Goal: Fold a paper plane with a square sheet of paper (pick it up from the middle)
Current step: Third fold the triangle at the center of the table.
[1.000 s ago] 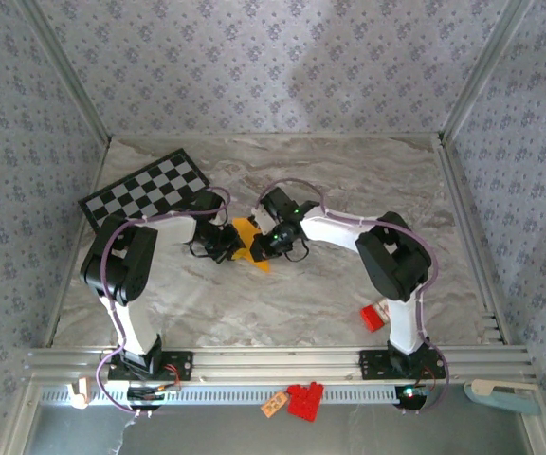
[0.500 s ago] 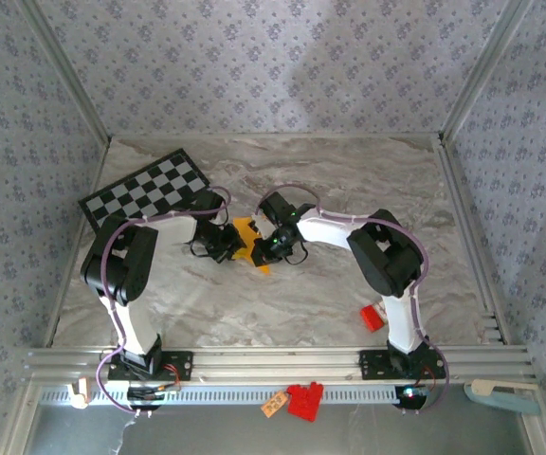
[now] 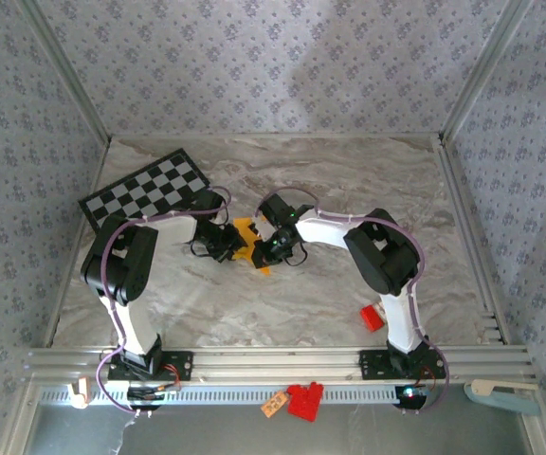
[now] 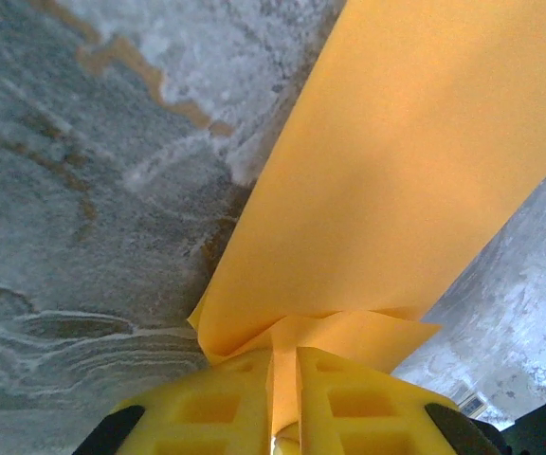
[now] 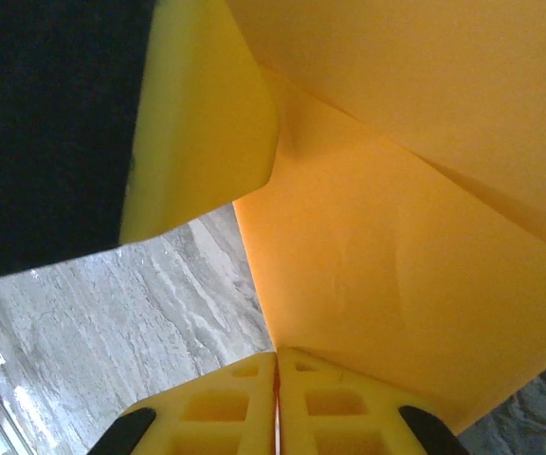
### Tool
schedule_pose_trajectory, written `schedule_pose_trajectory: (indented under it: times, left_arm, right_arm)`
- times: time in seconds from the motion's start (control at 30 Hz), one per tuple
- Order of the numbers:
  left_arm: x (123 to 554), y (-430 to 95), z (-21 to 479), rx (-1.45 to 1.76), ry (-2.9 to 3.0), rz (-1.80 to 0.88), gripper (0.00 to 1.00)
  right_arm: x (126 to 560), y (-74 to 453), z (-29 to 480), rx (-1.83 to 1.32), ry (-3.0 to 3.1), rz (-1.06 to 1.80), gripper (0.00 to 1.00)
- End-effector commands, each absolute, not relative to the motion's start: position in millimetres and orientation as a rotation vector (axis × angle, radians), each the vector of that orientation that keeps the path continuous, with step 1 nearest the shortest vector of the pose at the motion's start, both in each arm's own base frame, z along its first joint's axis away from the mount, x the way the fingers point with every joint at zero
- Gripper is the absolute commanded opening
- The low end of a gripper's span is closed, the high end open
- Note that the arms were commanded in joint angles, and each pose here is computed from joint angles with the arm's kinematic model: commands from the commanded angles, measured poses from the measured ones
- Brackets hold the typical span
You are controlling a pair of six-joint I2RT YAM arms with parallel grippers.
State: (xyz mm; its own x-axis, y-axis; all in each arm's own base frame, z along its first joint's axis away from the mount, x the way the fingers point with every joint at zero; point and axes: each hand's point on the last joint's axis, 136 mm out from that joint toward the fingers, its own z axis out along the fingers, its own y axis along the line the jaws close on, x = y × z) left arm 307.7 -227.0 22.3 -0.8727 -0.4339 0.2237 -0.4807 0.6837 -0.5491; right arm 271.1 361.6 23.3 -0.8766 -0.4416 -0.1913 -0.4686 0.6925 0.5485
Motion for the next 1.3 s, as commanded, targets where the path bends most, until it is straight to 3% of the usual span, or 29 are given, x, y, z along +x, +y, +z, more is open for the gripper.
schedule_pose_trajectory:
  times: [0.0,0.3,0.8,1.27]
  left_arm:
    - [313,-235,28,0.740,-2.809,0.989,0.16]
    - [316,-238,30,0.719,-2.816,1.020,0.17]
    - [296,-215,-4,0.794,-2.793,0.734,0.15]
    - [300,-219,1,0.785,-2.794,0.772,0.15]
  right_arm:
    - [260,355,8,-0.775,2.920,0.918,0.09]
    - [261,352,4,-0.759,2.932,0.906,0.09]
    - [248,346,32,-0.792,2.899,0.977,0.10]
    - [236,330,6,-0.778,2.986,0.896,0.11]
